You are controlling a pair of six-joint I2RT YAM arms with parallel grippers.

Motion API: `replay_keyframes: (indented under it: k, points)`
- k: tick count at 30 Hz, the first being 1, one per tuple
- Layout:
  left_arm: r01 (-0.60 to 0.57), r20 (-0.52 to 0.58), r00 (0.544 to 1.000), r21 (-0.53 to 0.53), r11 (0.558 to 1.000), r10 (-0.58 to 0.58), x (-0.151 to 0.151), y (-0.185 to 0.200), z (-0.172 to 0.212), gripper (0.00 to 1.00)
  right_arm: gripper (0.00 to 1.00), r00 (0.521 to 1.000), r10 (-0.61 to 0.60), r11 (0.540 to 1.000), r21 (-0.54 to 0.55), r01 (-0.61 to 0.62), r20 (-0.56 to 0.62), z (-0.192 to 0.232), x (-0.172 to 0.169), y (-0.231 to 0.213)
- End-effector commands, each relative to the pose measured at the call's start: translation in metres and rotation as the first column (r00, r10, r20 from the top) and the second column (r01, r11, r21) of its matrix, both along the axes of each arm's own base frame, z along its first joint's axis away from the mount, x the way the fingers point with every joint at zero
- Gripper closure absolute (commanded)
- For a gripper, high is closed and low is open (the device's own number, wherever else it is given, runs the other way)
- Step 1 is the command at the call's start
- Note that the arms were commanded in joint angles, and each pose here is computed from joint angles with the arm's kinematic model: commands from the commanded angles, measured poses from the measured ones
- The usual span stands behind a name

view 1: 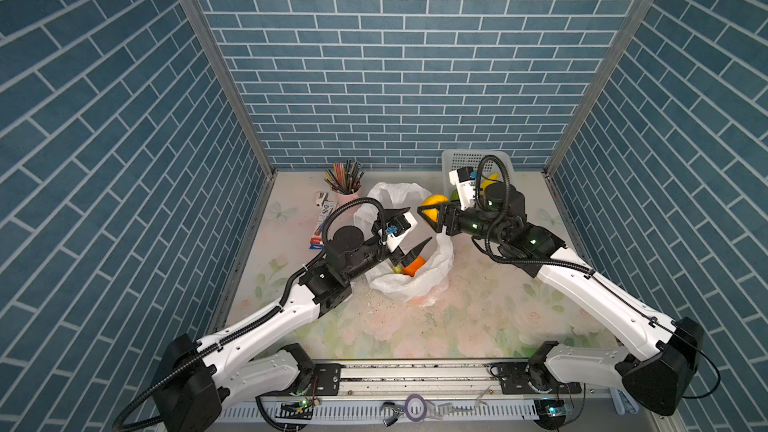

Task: Untie the knot of the plastic bag and take out the fruit
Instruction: 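Carry the yellow apple to the basket with the right gripper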

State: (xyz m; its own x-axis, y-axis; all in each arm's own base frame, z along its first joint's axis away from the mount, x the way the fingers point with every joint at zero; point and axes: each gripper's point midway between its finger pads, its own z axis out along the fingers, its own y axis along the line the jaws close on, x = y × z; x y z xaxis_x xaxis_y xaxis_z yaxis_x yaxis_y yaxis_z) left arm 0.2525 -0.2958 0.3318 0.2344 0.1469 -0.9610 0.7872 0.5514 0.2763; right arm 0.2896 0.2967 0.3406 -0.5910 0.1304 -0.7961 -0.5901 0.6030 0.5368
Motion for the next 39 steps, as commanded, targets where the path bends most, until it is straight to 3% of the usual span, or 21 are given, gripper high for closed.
replay_keyframes:
  k: [1,14,28,39]
  points:
    - [0.002,-0.027,1.000,-0.004,1.000,-0.002,-0.007,0.003,0.001,0.13,0.36,0.992,-0.112,0.993,-0.019,0.113,0.054,0.014,0.028,-0.025]
    - [0.007,-0.052,0.999,-0.040,0.999,-0.009,-0.020,0.013,0.006,0.13,0.36,0.953,-0.302,0.943,-0.156,0.295,-0.019,-0.026,0.140,-0.092]
    - [0.028,-0.105,0.994,-0.010,1.000,-0.029,-0.012,0.000,-0.008,0.13,0.36,0.935,-0.341,0.906,-0.298,0.299,-0.098,-0.113,0.262,-0.103]
    - [0.018,-0.217,0.976,0.069,0.997,-0.002,-0.005,-0.006,-0.037,0.13,0.36,0.914,-0.365,0.883,-0.376,0.280,-0.176,-0.190,0.325,-0.103]
